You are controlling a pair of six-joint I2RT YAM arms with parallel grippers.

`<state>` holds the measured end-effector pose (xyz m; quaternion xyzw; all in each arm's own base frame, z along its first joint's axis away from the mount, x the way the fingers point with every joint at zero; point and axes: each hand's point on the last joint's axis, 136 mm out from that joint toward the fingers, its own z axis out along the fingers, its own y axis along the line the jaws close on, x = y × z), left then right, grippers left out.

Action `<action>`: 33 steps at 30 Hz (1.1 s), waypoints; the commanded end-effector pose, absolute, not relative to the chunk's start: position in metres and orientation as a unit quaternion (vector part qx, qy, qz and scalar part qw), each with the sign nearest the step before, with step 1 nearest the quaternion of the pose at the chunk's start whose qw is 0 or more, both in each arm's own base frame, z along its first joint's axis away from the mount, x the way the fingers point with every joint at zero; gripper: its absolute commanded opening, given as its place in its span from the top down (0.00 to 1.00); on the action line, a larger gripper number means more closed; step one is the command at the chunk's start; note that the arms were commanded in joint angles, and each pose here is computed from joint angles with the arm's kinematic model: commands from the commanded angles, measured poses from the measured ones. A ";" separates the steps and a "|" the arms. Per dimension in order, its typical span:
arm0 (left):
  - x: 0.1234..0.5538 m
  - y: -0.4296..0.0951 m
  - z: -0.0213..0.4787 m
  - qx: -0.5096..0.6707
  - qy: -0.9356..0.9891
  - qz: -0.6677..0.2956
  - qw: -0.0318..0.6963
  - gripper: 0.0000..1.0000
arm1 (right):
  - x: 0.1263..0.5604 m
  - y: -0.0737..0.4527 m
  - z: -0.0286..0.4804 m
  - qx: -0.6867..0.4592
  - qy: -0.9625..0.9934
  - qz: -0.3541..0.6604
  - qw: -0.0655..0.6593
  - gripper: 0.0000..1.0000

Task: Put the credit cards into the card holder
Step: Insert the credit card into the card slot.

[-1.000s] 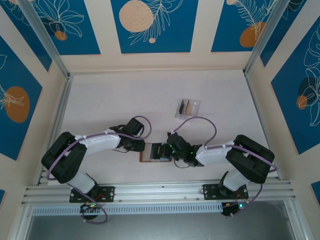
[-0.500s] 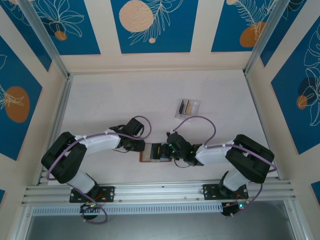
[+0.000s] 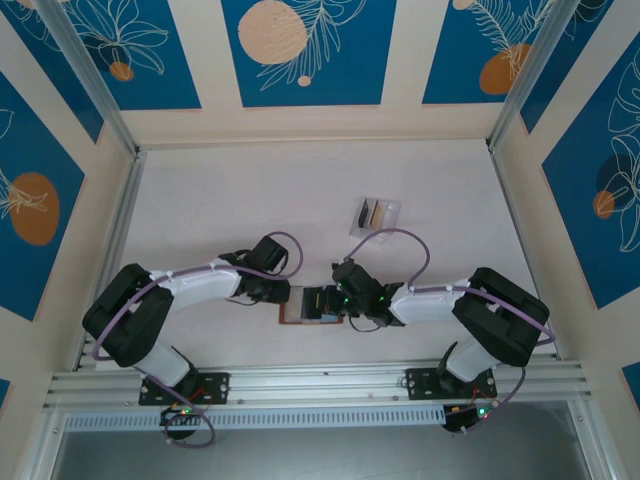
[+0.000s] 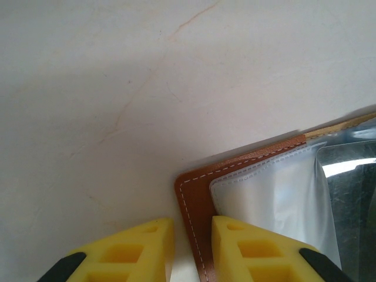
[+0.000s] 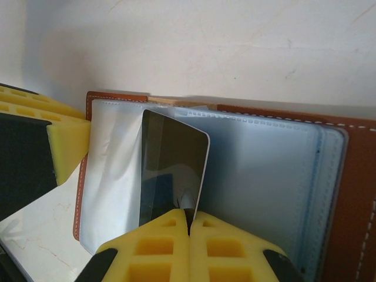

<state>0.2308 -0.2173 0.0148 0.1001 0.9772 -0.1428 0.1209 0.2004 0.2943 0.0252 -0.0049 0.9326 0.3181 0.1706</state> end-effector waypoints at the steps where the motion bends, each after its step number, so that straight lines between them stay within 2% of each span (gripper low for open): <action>1: 0.205 -0.210 -0.019 0.112 0.984 -0.124 0.065 0.77 | 0.167 0.262 -0.012 -0.027 0.966 0.241 0.093 1.00; 10: 0.205 -0.211 -0.020 0.112 0.984 -0.124 0.064 0.77 | 0.164 0.258 -0.011 -0.037 0.966 0.241 0.085 1.00; 33: 0.202 -0.210 -0.021 0.108 0.984 -0.127 0.063 0.77 | 0.176 0.302 -0.009 -0.036 0.953 0.287 0.087 1.00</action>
